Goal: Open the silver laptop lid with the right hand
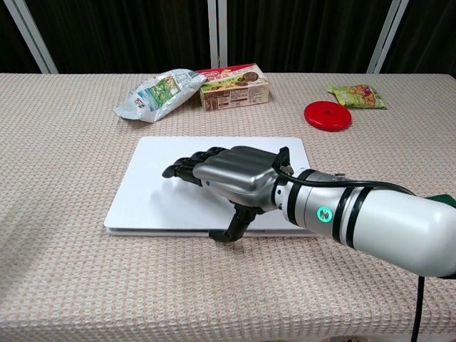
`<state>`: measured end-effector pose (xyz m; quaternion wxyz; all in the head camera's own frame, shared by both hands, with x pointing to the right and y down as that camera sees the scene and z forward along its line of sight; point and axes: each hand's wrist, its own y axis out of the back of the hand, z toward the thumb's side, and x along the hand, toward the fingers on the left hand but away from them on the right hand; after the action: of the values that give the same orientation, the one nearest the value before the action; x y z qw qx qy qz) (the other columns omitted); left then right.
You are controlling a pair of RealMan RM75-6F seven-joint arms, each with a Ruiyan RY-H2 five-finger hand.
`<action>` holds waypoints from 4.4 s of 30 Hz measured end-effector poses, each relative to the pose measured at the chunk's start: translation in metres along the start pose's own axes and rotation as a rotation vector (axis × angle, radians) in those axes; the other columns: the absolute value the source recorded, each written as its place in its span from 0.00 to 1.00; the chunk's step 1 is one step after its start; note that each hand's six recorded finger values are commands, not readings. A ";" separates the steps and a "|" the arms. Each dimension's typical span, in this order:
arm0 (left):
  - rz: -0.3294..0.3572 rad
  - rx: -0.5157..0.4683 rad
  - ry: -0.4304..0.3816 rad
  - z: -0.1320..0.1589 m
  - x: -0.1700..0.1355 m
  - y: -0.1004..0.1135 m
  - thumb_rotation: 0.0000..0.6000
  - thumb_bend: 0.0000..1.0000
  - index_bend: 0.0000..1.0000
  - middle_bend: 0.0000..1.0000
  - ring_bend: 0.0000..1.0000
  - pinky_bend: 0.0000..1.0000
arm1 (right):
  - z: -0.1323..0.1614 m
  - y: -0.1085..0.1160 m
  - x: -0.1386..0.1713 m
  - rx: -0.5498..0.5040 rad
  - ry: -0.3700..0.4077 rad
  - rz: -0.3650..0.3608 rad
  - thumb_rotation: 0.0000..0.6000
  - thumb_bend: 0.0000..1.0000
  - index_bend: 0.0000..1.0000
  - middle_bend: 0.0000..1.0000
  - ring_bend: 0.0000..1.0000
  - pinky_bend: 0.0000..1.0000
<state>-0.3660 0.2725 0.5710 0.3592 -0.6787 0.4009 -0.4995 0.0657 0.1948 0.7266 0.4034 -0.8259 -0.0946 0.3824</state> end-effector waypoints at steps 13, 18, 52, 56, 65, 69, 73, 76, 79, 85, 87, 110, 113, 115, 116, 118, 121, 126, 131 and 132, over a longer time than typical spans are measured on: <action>-0.098 -0.107 0.013 -0.003 0.011 -0.036 1.00 0.20 0.22 0.16 0.09 0.11 | -0.005 0.021 -0.014 0.196 -0.120 -0.027 1.00 0.70 0.00 0.00 0.00 0.00; -0.147 -0.139 -0.035 0.009 0.022 -0.058 1.00 0.29 0.17 0.15 0.08 0.11 | -0.003 0.042 -0.020 0.245 -0.179 -0.039 1.00 0.78 0.00 0.00 0.00 0.00; -0.241 -0.110 -0.242 0.079 0.108 -0.110 1.00 0.35 0.13 0.09 0.03 0.10 | 0.005 0.064 -0.031 0.281 -0.240 -0.061 1.00 0.83 0.00 0.00 0.00 0.00; -0.250 -0.102 -0.251 0.082 0.113 -0.113 1.00 0.35 0.13 0.09 0.03 0.10 | 0.004 0.064 -0.032 0.280 -0.243 -0.061 1.00 0.83 0.00 0.00 0.00 0.00; -0.307 -0.070 -0.268 0.087 0.122 -0.127 1.00 0.35 0.13 0.09 0.03 0.10 | 0.004 0.067 -0.034 0.282 -0.249 -0.067 1.00 0.83 0.00 0.00 0.00 0.00; -0.349 -0.054 -0.262 0.085 0.126 -0.134 1.00 0.35 0.14 0.09 0.03 0.10 | 0.004 0.071 -0.033 0.279 -0.253 -0.078 1.00 0.83 0.00 0.00 0.00 0.00; -0.374 -0.038 -0.259 0.083 0.130 -0.137 1.00 0.35 0.14 0.09 0.03 0.10 | 0.003 0.076 -0.032 0.273 -0.262 -0.090 1.00 0.83 0.00 0.00 0.00 0.00; -0.391 -0.024 -0.258 0.082 0.132 -0.139 1.00 0.35 0.14 0.09 0.03 0.10 | 0.001 0.079 -0.033 0.263 -0.271 -0.095 1.00 0.83 0.00 0.00 0.00 0.00; -0.406 -0.011 -0.256 0.081 0.134 -0.140 1.00 0.35 0.14 0.09 0.03 0.10 | -0.003 0.080 -0.034 0.256 -0.289 -0.093 1.00 0.82 0.00 0.00 0.00 0.00; -0.424 0.013 -0.254 0.080 0.138 -0.142 1.00 0.35 0.14 0.09 0.03 0.10 | -0.014 0.085 -0.039 0.218 -0.342 -0.098 1.00 0.68 0.00 0.00 0.00 0.00; -0.426 0.015 -0.253 0.080 0.139 -0.142 1.00 0.35 0.14 0.09 0.03 0.10 | -0.016 0.088 -0.040 0.199 -0.351 -0.106 1.00 0.66 0.00 0.00 0.00 0.00; -0.464 0.059 -0.270 0.084 0.148 -0.147 1.00 0.35 0.14 0.09 0.03 0.10 | -0.056 0.145 -0.059 -0.055 -0.469 -0.186 1.00 0.61 0.00 0.00 0.00 0.00; -0.466 0.061 -0.272 0.085 0.148 -0.147 1.00 0.35 0.14 0.09 0.03 0.10 | -0.066 0.155 -0.063 -0.067 -0.494 -0.198 1.00 0.61 0.00 0.00 0.00 0.00; -0.466 0.063 -0.273 0.086 0.148 -0.146 1.00 0.35 0.14 0.09 0.03 0.10 | -0.073 0.165 -0.066 -0.077 -0.512 -0.208 1.00 0.61 0.00 0.00 0.00 0.00; -0.466 0.064 -0.274 0.086 0.148 -0.145 1.00 0.35 0.14 0.09 0.03 0.10 | -0.076 0.169 -0.067 -0.080 -0.520 -0.213 1.00 0.61 0.00 0.00 0.00 0.00; -0.466 0.065 -0.275 0.087 0.148 -0.144 1.00 0.35 0.14 0.09 0.03 0.10 | -0.083 0.178 -0.069 -0.088 -0.538 -0.223 1.00 0.61 0.00 0.00 0.00 0.00; -0.466 0.068 -0.277 0.088 0.148 -0.143 1.00 0.35 0.14 0.09 0.03 0.10 | -0.092 0.186 -0.072 -0.091 -0.565 -0.229 1.00 0.61 0.00 0.00 0.00 0.00; -0.468 0.074 -0.278 0.088 0.149 -0.141 1.00 0.35 0.14 0.09 0.03 0.10 | -0.109 0.196 -0.076 -0.110 -0.616 -0.227 1.00 0.61 0.00 0.00 0.00 0.00; -0.465 0.078 -0.283 0.090 0.151 -0.138 1.00 0.35 0.14 0.09 0.03 0.10 | -0.127 0.204 -0.080 -0.123 -0.667 -0.234 1.00 0.61 0.00 0.00 0.00 0.00; -0.465 0.079 -0.284 0.091 0.151 -0.138 1.00 0.35 0.14 0.09 0.03 0.10 | -0.131 0.205 -0.080 -0.126 -0.676 -0.236 1.00 0.61 0.00 0.00 0.00 0.00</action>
<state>-0.2256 0.2020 0.7303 0.3136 -0.8013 0.1601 -0.4837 0.0718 -0.0547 0.6695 0.3391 -0.6593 -0.3407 0.5781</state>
